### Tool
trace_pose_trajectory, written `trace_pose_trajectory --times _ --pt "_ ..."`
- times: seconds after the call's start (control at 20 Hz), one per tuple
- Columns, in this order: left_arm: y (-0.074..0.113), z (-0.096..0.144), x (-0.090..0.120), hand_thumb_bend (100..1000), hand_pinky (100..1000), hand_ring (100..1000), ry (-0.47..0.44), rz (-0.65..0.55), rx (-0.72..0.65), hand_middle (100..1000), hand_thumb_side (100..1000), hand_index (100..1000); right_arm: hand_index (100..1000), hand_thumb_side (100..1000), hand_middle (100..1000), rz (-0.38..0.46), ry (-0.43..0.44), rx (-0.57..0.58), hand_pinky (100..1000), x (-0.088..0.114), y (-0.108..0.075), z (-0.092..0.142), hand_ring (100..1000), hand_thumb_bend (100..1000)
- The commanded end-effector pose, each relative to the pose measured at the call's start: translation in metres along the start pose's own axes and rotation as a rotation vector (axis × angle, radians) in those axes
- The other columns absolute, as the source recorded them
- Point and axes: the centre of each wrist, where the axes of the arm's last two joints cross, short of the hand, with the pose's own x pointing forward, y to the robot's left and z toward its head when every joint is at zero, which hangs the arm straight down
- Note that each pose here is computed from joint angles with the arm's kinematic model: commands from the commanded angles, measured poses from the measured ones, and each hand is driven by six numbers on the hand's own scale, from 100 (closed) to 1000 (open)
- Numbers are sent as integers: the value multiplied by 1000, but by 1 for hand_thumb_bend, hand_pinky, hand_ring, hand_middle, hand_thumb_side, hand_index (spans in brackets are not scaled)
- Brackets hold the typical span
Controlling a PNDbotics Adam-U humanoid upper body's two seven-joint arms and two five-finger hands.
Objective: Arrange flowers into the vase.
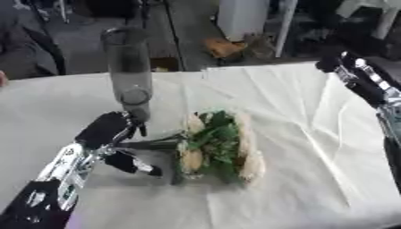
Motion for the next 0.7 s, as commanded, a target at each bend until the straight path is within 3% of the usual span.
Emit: trace_pose_trajectory --times 0.05,0.7 --pt "7 -7 0 980 280 344 3 -14 33 304 707 565 910 796 693 23 -26 -5 822 7 -11 -6 782 100" --pt "-3 -11 2 921 300 352 31 35 59 312 698 567 910 796 693 22 -29 -3 822 7 -11 -7 782 100"
